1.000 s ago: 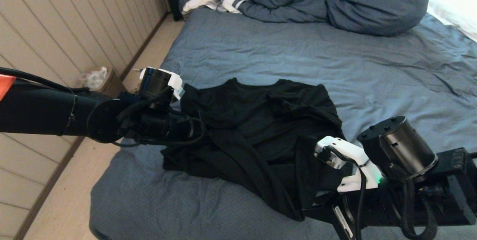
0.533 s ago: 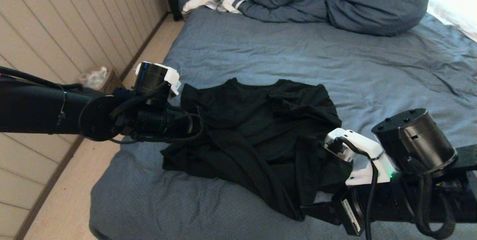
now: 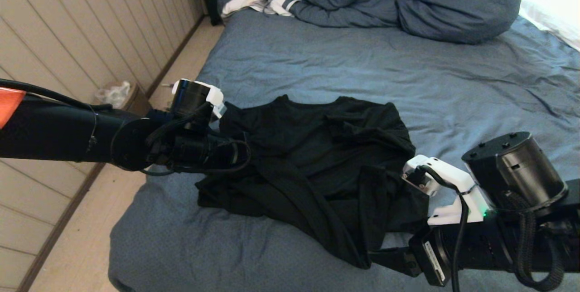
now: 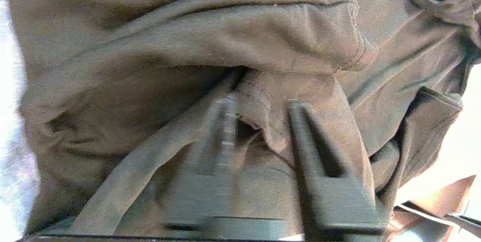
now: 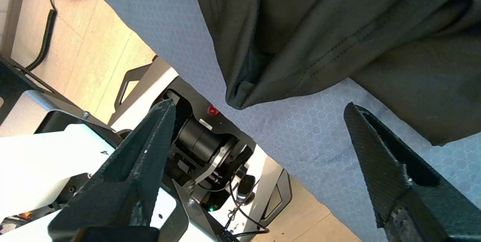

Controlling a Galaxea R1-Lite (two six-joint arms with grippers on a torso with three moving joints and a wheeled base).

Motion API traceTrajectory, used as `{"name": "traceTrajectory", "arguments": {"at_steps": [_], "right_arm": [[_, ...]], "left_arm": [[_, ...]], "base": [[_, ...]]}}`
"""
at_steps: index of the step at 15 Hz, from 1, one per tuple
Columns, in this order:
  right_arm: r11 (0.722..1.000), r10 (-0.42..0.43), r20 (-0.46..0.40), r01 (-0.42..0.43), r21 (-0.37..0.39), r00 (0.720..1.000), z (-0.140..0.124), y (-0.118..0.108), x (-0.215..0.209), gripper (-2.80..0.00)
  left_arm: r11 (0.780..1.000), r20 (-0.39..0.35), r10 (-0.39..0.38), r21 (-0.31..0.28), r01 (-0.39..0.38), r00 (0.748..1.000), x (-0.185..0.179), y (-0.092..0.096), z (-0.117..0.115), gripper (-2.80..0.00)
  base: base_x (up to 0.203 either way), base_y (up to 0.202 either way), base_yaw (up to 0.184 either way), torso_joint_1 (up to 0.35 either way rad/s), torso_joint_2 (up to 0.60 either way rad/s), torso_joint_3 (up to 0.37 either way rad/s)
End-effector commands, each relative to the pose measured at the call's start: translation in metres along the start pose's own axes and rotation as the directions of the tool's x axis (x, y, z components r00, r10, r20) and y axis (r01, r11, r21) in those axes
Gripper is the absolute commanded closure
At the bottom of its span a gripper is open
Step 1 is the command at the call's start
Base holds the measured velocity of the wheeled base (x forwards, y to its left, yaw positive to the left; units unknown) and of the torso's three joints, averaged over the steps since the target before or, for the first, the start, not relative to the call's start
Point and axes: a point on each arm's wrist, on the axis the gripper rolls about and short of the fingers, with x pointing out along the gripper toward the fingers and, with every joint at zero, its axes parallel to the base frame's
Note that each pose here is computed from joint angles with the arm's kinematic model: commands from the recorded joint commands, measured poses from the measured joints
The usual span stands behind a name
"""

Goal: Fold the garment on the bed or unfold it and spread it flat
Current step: Fold the black T-shirt

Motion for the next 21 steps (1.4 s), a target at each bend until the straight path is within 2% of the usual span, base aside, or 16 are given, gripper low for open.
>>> {"name": "traceTrajectory", "arguments": {"at_steps": [1,6,13,14,21], "right_arm": [[1.0,0.001,-0.003,-0.001,0.001,1.0,-0.001,0.0,0.0,-2.8],[1.0,0.0,-0.009,0.0,0.003,1.0,-0.001,0.0,0.002,-2.8],[0.999,-0.027,-0.008,0.027,0.036,1.0,-0.001,-0.01,0.003,-2.8],[0.999,-0.027,0.002,0.027,0.041,1.0,-0.001,-0.011,0.003,-2.8],[0.999,-0.026,0.019,0.025,0.045,0.999,0.0,-0.013,-0.001,-2.8]], "left_arm": [[1.0,-0.007,-0.001,-0.004,0.001,1.0,0.003,0.001,-0.001,-2.8],[1.0,-0.034,0.004,-0.007,-0.004,0.999,0.01,0.003,-0.005,-2.8],[1.0,-0.057,-0.013,0.017,0.014,0.998,0.02,-0.009,-0.013,-2.8],[1.0,-0.06,-0.009,0.02,0.011,0.998,0.022,-0.009,-0.014,0.0],[1.0,-0.071,-0.004,0.014,0.005,0.997,0.025,-0.008,-0.018,0.0]], "base": [[0.0,0.0,0.0,0.0,0.0,0.0],[0.0,0.0,0.0,0.0,0.0,0.0],[0.0,0.0,0.0,0.0,0.0,0.0],[0.0,0.0,0.0,0.0,0.0,0.0],[0.0,0.0,0.0,0.0,0.0,0.0]]}}
